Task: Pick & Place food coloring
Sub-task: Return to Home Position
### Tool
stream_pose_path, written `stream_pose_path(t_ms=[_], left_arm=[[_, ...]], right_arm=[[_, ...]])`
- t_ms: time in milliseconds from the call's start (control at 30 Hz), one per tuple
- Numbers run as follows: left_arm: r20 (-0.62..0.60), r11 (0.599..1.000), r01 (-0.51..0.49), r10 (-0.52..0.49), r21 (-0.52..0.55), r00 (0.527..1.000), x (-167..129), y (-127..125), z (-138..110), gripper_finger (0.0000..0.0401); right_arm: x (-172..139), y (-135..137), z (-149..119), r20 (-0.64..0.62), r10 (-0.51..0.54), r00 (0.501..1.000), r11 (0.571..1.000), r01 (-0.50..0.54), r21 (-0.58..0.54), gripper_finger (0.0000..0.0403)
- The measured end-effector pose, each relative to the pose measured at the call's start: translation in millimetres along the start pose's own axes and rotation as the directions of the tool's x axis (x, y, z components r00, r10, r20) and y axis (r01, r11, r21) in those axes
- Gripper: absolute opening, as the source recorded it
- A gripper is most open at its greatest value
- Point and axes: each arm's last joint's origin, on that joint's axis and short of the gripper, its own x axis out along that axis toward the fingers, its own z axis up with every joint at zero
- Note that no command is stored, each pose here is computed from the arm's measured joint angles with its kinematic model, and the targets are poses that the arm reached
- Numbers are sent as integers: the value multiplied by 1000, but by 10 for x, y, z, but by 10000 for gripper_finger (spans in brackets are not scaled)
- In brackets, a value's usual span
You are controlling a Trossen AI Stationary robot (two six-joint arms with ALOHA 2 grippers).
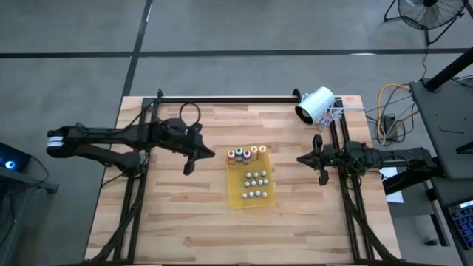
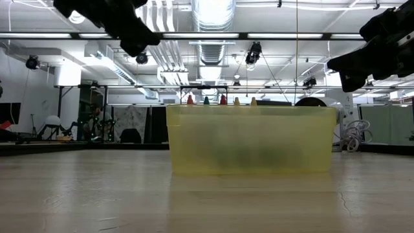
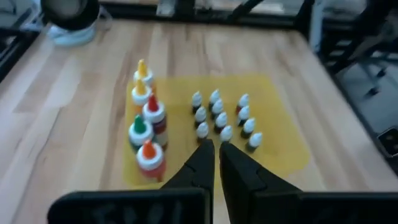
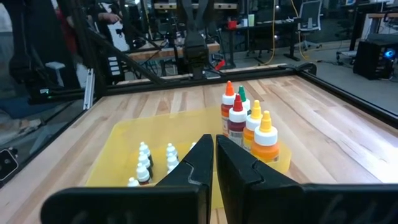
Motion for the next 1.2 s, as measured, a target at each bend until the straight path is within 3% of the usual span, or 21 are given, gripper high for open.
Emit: stream_pose_path(t_ms=[100,433,1200], left_arm=[[57,1000,22,-22,3,998,-8,-14,-117,0],[88,999,41,-39,-21,995,-72,-44,-543,0],[246,996,83,-84,15,966,-404,-127,-1043,0]], right_arm=[[0,0,0,0,0,1000,1000,0,0,13],[0,0,0,0,0,1000,1000,0,0,13],[0,0,0,0,0,1000,1000,0,0,13]])
